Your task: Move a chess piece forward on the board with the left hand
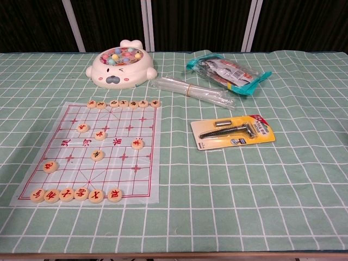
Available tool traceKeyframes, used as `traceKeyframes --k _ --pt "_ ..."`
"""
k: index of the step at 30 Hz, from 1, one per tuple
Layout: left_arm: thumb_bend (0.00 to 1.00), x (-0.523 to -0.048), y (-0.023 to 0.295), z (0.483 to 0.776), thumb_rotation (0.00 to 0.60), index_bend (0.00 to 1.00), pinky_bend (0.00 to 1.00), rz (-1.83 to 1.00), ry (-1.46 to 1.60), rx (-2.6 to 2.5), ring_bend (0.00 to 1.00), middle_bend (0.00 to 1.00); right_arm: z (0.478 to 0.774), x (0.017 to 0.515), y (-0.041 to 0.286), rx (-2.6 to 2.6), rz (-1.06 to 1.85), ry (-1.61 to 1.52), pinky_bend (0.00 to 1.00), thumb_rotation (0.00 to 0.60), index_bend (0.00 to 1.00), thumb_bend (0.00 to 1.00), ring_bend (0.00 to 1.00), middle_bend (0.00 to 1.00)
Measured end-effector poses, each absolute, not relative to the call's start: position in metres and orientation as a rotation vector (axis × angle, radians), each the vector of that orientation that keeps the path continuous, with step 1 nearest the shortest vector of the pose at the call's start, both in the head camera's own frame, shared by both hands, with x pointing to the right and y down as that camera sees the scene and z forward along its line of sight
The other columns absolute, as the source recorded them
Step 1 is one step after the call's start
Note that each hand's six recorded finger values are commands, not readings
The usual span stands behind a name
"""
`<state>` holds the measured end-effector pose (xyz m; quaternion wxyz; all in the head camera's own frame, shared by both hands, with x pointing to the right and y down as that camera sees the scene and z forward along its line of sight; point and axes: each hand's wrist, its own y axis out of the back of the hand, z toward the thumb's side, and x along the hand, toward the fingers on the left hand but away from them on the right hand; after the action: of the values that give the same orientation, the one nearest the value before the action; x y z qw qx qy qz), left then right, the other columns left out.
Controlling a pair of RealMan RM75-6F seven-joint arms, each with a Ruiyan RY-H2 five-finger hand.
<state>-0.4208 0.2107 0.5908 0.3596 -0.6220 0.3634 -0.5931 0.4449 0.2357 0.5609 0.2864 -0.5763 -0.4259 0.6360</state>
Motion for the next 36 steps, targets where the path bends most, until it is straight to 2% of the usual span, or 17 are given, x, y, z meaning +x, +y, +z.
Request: traceKeyframes --k 15,23,31,36 --pt "0.01 -0.403 0.208 0.592 0.6 0.01 0.0 -1.525 0.91 -1.655 0.0 0.0 0.563 0.443 0.237 -1.556 1.706 -1.146 0.0 0.6 0.0 0.37 0.0 0.0" --pt "0.04 -0.363 0.198 0.6 0.6 0.25 0.0 -1.47 0.817 -1.746 0.0 0.01 0.565 0.446 0.235 -1.552 1.717 -1.154 0.0 0.6 0.0 0.37 0.0 0.0" --pt "0.1 -0.295 0.199 0.616 0.6 0.36 0.0 -1.373 0.679 -1.871 0.0 0.02 0.565 0.446 0.235 -1.556 1.72 -1.162 0.0 0.6 0.0 0.37 0.0 0.0" --pt "0.1 -0.261 0.21 0.632 0.6 0.37 0.01 -1.372 0.611 -1.936 0.0 0.05 0.565 0.447 0.235 -1.557 1.722 -1.171 0.0 0.6 0.0 0.37 0.0 0.0"
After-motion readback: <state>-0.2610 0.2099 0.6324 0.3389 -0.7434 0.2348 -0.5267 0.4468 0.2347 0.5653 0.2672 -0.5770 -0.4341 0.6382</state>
